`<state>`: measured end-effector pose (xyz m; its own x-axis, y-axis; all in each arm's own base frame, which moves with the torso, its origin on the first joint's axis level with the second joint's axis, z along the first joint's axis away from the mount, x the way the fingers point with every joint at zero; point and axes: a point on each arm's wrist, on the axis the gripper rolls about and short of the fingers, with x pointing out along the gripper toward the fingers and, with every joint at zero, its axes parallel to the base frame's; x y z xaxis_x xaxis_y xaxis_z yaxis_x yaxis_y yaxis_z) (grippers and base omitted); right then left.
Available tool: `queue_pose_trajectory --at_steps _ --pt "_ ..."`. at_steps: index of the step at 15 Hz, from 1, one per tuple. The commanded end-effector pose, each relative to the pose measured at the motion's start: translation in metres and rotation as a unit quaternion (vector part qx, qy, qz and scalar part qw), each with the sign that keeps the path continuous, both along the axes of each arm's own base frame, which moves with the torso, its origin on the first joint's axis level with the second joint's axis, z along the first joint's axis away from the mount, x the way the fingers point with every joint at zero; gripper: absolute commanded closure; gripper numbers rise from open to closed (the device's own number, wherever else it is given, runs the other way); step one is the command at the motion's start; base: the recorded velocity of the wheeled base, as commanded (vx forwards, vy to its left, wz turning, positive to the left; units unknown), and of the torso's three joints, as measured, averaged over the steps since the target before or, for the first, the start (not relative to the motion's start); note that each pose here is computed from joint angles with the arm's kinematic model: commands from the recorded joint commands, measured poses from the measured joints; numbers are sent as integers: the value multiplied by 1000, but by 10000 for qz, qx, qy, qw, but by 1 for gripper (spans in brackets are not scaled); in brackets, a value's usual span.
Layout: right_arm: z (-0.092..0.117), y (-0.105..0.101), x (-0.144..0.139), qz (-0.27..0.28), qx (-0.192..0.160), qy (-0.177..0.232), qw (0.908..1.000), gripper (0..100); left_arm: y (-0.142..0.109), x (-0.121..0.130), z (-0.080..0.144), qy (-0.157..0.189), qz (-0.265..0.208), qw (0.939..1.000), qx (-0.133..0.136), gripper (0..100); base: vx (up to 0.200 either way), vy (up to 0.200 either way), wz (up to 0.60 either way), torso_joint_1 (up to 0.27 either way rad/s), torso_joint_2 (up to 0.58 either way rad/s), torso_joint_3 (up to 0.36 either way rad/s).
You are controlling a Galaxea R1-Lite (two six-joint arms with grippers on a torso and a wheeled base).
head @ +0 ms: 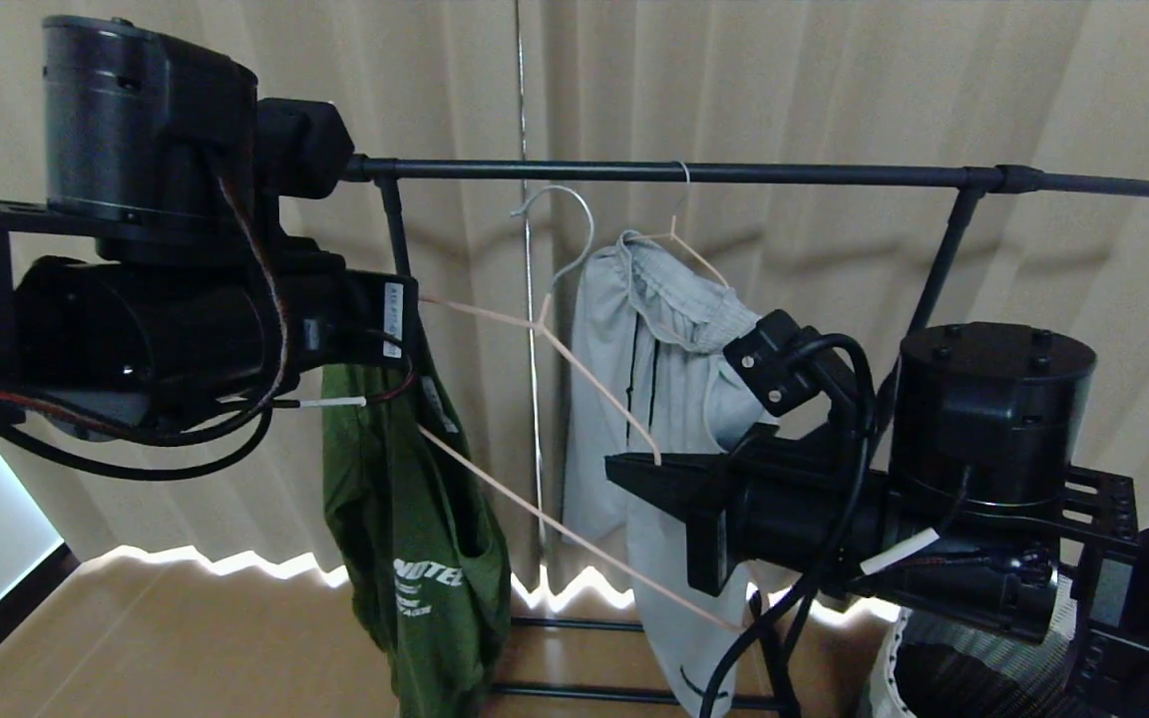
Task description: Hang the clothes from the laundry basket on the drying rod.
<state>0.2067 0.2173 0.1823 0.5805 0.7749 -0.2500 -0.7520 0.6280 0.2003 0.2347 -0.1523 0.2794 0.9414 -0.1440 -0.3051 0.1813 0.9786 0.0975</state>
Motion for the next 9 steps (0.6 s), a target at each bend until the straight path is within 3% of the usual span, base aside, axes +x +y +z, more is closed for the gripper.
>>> queue_pose_trajectory --at_steps 1,3,6,8,9 --pt "-2 1 1 6 -22 21 10000 100 -7 -15 5 -9 -599 9981 -162 100 0 0 0 0 0 0" --pt "-1 1 1 -14 -25 5 10000 100 -5 -27 5 109 -1501 9882 -302 100 0 0 0 0 0 0" --pt "-1 0 0 -31 -17 4 10000 100 1 -42 -1 14 -2580 9661 -53 100 0 0 0 0 0 0" --pt "0 -1 0 -46 -7 -8 10000 100 3 -45 -10 -257 -2900 9567 50 100 0 0 0 0 0 0" --pt "1 -1 1 -54 -1 -13 10000 100 2 -44 -12 -396 -2915 9557 39 100 0 0 0 0 0 0"
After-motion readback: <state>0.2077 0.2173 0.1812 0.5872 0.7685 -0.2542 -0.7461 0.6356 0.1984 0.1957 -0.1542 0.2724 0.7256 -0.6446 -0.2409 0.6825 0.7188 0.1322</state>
